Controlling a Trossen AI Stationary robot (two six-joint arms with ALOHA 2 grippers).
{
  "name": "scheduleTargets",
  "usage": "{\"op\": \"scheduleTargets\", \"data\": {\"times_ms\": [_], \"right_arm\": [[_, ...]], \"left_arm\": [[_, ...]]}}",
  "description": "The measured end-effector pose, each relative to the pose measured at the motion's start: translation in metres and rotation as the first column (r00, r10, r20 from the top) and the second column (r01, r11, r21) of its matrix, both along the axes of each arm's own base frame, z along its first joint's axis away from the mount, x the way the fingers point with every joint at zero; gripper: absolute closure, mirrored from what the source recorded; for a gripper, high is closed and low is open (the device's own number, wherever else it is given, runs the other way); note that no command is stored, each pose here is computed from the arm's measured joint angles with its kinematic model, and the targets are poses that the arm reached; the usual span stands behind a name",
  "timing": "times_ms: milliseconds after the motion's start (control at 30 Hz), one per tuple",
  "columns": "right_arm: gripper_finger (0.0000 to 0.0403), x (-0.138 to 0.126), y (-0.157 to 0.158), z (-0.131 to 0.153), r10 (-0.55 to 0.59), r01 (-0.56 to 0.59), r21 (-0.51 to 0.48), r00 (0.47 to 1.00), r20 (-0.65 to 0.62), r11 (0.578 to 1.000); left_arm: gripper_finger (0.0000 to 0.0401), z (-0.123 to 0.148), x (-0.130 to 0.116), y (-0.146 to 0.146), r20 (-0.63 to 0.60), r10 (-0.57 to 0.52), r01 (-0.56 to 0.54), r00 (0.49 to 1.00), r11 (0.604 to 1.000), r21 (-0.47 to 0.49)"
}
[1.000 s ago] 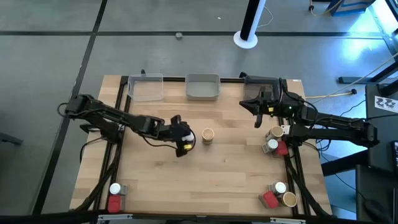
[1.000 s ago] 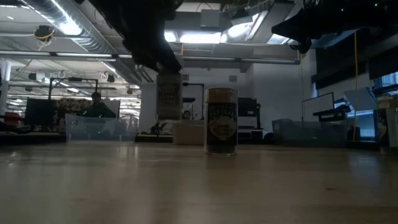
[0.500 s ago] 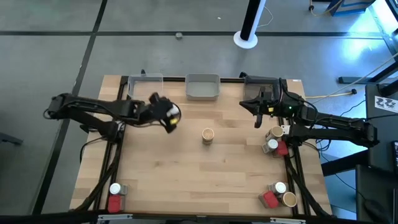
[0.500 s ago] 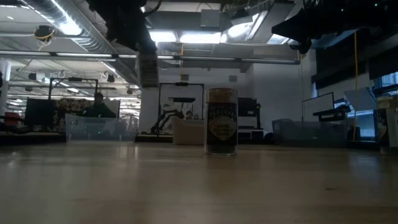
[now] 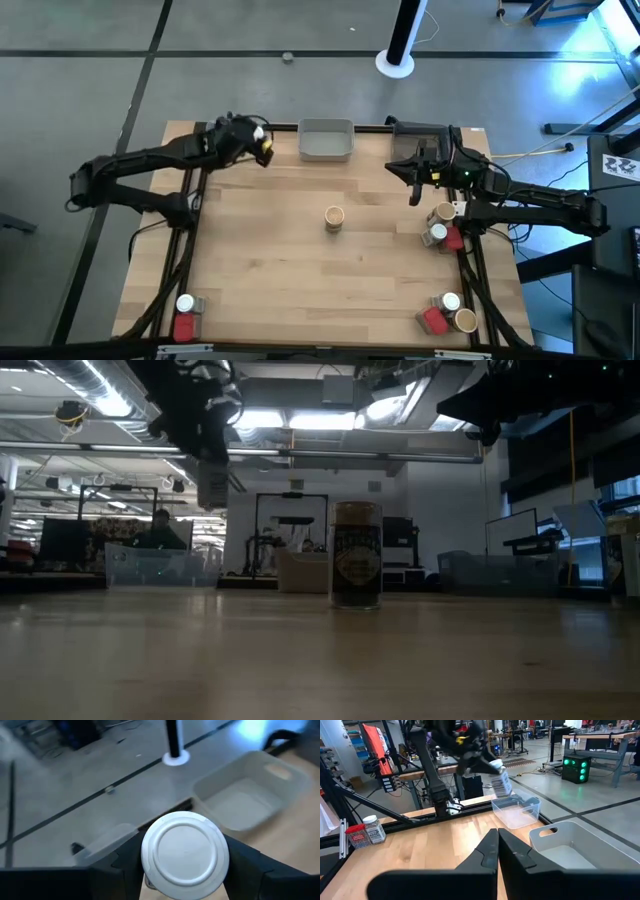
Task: Sort spices by type
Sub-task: Put the white seasoning bottle into the transparent bin
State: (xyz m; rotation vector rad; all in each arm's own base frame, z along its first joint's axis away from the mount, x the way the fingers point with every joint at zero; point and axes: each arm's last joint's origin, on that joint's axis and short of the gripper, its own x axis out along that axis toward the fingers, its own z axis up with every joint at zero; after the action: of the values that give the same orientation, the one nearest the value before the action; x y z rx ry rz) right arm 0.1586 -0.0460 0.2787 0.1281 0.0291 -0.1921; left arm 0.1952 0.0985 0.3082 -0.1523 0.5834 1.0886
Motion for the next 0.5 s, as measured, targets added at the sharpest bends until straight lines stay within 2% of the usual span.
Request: {"op": "scheduleTargets", "data": {"times_ms": [267,500], "right_arm": [[0.0391,0.000,0.000,0.000,0.001,-0.001,-0.020,1.000,-0.004,1.000],[0.0391,0.000,0.000,0.000,0.001,-0.001,-0.022,1.000,-0.005,1.000]], "left_arm": [[0.0207,0.000,-0.017,0.029,-0.001,0.155,-0.155,0.988,0.988,-0.001],[0.0204,-0.011,-0.021,0.051,-0.028,0.245,-0.245,0.969,0.969,-0.034]]}}
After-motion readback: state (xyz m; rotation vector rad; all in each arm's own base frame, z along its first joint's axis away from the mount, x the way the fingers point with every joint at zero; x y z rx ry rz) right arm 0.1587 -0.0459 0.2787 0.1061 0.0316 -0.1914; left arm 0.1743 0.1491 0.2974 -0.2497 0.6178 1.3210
